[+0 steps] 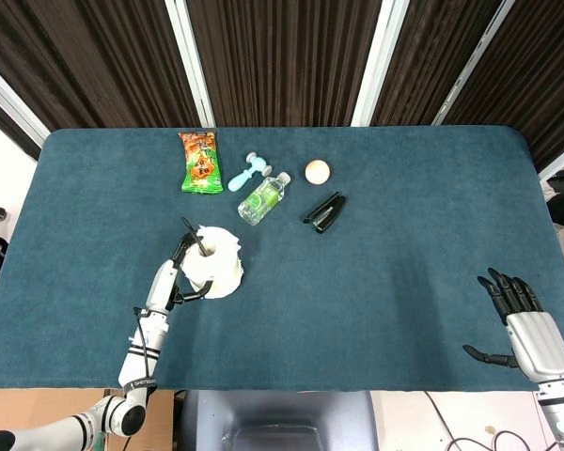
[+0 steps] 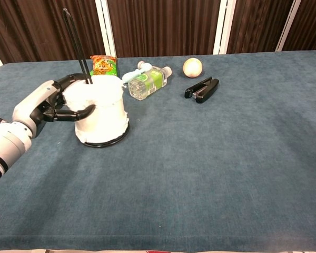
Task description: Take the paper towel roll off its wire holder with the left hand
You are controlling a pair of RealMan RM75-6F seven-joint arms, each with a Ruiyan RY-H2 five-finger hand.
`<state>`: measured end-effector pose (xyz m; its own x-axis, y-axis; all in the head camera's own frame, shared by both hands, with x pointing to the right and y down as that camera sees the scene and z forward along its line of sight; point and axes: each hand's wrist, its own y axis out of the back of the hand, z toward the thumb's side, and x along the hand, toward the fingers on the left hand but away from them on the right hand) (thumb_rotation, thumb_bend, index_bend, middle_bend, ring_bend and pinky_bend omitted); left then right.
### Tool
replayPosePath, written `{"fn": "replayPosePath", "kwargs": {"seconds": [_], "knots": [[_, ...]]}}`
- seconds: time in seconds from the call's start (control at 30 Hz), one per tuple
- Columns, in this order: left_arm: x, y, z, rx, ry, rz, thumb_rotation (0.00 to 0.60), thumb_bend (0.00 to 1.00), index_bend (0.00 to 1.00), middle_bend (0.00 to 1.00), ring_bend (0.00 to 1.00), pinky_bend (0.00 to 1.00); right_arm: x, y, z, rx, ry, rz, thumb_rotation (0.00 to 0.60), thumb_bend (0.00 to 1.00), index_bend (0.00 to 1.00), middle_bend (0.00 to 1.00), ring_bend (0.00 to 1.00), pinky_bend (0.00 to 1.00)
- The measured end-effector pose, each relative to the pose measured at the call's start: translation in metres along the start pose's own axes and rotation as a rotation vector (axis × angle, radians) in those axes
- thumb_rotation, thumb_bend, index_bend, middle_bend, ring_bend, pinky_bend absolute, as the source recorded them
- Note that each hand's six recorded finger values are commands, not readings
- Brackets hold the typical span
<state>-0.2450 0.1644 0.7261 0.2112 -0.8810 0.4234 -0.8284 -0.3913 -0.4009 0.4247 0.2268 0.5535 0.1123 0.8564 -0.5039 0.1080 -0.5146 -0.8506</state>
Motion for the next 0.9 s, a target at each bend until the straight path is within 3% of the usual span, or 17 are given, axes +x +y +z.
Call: {"fn": "replayPosePath", "kwargs": {"seconds": [0.4,0.9], "knots": [[0.001,0.023,0.031,-0.009,-0.147,0.143,0.6,0.72,0.87,0.79,0.91,1.0,0.0,0.0,0.0,0.002,0.001,0.003,0.547,0.0,0.0,0.0,0.0,0.0],[0.0,0.079,0.113,0.016,-0.33,0.266,0.6,0.71,0.87,0.79,0.9,1.0,0.0,-0.002,0.001,0.018,-0.006,0.006,0.548,0.0,0.0,0.0,0.0,0.0]]}}
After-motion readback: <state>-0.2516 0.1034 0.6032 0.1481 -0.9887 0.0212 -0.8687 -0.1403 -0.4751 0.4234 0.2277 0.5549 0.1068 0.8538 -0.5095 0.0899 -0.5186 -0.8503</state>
